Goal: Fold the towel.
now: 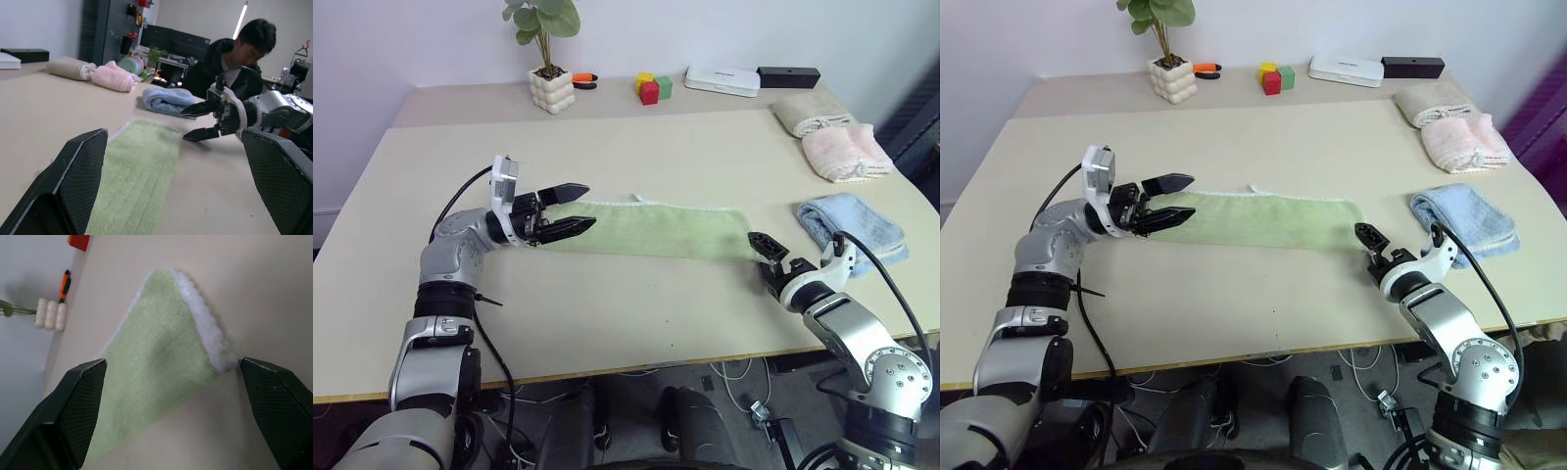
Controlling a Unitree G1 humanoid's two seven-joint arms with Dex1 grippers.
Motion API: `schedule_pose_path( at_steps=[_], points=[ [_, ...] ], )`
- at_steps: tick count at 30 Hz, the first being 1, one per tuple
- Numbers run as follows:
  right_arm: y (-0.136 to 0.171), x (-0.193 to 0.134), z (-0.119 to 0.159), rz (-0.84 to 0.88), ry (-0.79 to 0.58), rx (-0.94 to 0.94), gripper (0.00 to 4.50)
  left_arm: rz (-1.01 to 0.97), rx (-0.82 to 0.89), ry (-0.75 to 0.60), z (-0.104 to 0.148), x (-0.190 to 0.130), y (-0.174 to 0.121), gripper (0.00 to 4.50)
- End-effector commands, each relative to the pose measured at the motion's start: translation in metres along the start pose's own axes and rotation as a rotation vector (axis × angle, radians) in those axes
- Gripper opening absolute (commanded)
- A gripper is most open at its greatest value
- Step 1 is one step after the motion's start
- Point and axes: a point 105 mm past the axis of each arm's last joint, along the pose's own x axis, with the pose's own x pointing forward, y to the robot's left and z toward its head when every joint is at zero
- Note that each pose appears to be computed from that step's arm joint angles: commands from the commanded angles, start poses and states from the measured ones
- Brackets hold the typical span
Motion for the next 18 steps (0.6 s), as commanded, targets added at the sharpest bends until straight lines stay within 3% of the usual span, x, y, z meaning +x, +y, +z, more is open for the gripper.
schedule_pose_path(
  at_steps=[1, 3, 6, 13, 18],
  points=[
    [0.002, 0.01, -0.006, 0.015, 0.033, 0.013, 4.43, 0.017, 0.049, -0.027, 0.013, -0.005, -0.002, 4.45],
    [0.002, 0.014, -0.009, 0.024, 0.042, 0.02, 4.43, 0.03, 0.054, -0.03, 0.013, -0.007, -0.001, 4.45],
    [0.0, 0.02, -0.01, 0.022, 0.039, 0.032, 3.58, 0.053, 0.064, -0.03, 0.012, -0.008, 0.0, 4.5],
    [0.006, 0.034, 0.006, 0.037, -0.023, 0.018, 0.02, 0.078, 0.079, -0.038, 0.012, -0.007, 0.003, 4.5],
    [0.006, 0.042, 0.029, 0.024, -0.063, -0.097, 0.02, 0.091, 0.097, -0.053, 0.014, -0.006, 0.004, 4.5]
  ],
)
